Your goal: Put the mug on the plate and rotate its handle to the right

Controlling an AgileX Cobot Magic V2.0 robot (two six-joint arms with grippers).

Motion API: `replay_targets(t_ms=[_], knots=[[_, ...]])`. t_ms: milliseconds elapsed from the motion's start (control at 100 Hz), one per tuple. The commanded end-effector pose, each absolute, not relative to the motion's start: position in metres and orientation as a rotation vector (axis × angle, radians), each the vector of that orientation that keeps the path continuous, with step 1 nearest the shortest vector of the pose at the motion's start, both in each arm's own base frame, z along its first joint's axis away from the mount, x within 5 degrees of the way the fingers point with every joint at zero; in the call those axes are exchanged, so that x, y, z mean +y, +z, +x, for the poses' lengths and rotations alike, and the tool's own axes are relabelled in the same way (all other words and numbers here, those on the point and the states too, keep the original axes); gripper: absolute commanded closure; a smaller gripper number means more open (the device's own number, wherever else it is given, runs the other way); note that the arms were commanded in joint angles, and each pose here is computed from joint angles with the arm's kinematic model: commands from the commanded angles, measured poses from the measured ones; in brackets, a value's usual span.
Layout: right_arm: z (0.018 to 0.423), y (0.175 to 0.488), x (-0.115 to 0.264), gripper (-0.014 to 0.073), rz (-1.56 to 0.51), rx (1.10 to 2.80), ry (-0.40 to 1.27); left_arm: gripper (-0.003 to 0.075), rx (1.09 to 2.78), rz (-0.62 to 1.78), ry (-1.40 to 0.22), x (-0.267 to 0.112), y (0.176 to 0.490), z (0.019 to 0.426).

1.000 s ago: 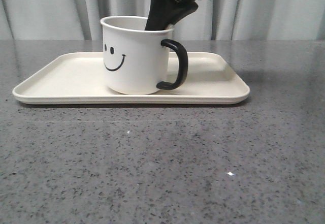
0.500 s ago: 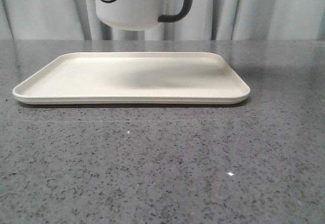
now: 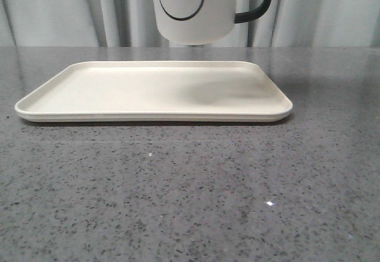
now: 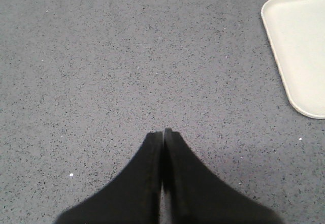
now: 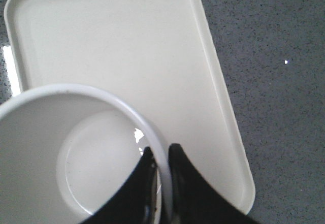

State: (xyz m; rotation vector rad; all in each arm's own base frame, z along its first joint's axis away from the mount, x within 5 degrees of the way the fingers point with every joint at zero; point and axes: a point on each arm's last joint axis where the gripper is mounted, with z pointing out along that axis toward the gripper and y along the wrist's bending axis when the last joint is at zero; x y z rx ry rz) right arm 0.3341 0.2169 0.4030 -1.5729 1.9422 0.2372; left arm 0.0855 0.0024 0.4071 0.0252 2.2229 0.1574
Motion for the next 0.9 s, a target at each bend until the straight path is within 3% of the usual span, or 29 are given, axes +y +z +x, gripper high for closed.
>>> replay_targets(t_ms=[0, 890], knots=[[0.318, 0.428, 0.21, 0.0656, -1.589, 1.87, 0.241, 0.074, 2.152, 0.026, 0.145, 0.002, 0.417, 0.087], [0.342, 0.386, 0.256, 0.0656, -1.706, 1.8, 0.353, 0.074, 2.162, 0.023, 0.15, 0.003, 0.416, 0.087]])
